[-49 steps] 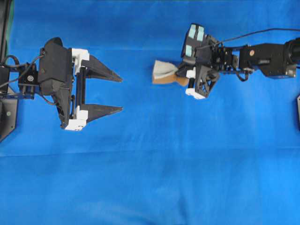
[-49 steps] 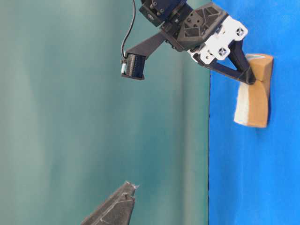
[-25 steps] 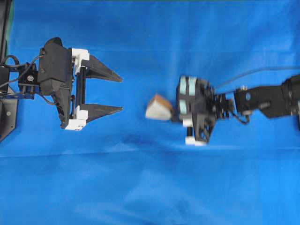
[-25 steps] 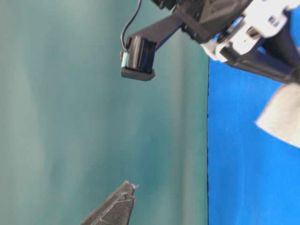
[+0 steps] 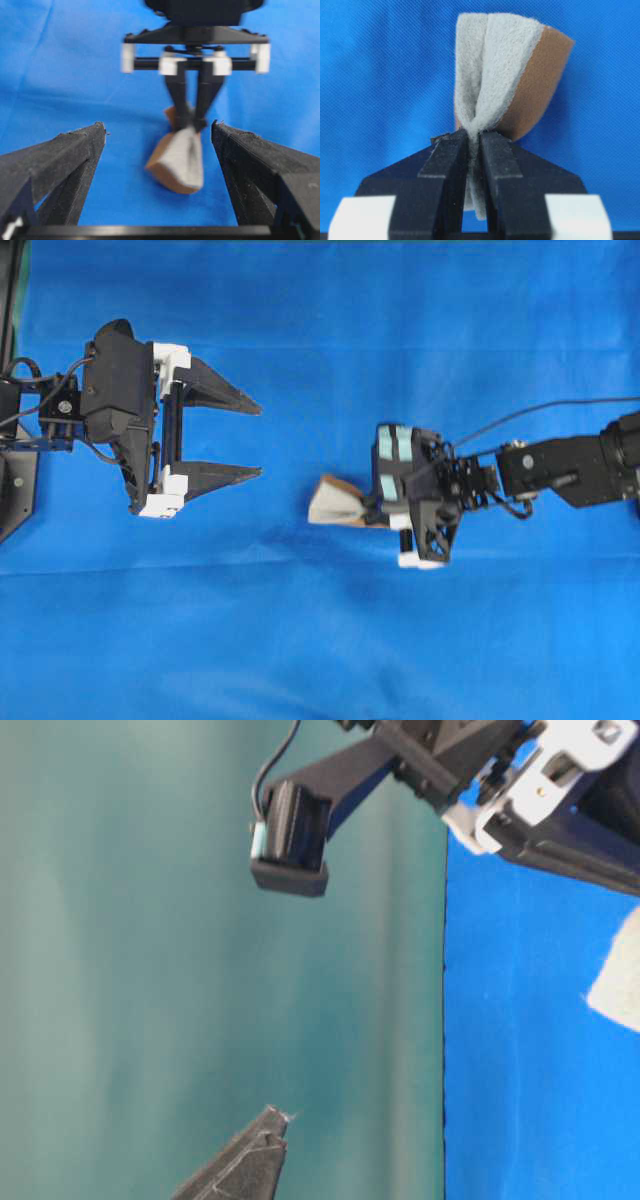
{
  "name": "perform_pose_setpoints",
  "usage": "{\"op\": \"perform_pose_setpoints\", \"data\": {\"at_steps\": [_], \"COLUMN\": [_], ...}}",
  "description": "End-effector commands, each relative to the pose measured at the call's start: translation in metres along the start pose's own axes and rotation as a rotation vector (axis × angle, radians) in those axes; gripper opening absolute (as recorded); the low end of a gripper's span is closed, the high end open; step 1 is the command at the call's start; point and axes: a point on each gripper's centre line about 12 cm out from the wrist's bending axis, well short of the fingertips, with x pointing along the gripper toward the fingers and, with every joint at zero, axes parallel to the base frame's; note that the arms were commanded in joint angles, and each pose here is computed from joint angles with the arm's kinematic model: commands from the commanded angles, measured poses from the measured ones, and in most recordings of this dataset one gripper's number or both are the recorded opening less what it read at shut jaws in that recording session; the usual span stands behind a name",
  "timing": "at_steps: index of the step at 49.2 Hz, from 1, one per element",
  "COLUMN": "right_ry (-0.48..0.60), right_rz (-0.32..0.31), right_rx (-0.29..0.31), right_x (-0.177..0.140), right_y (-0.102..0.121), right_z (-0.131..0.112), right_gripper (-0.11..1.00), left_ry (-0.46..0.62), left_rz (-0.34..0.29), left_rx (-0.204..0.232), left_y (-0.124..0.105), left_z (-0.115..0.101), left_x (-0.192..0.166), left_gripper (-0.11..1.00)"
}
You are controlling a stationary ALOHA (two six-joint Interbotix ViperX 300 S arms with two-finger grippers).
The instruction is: Hand over the sponge with the left arm and wipe it with the right arm.
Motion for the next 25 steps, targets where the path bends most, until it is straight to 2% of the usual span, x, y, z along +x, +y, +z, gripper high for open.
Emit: {"op": "perform_pose_setpoints", "data": {"at_steps": [1, 8, 13, 25], "right_ry": [-0.011, -0.011, -0.011, -0.016], "right_rz": [-0.054, -0.126, -0.157, -0.163], "right_rx": [0.026, 0.066, 0.079, 0.069], "right_x": [-0.004, -0.008, -0.01, -0.01], "right_y": [-0.03, -0.07, -0.087, -0.092], "right_z": [0.006, 0.005, 0.004, 0.004], "right_gripper": [0.13, 0.13, 0.13, 0.13], "left_ry": [-0.028, -0.024, -0.026, -0.028], "left_rz": [-0.002, -0.003, -0.003, -0.002], "left_rx": [0.0, 0.0, 0.0, -0.001], "left_y": [-0.001, -0.001, -0.001, -0.001], "left_z": [0.007, 0.006, 0.007, 0.007], "left_x": [0.0, -0.001, 0.0, 0.0], "left_gripper": [0.84, 0.84, 0.84, 0.84]}}
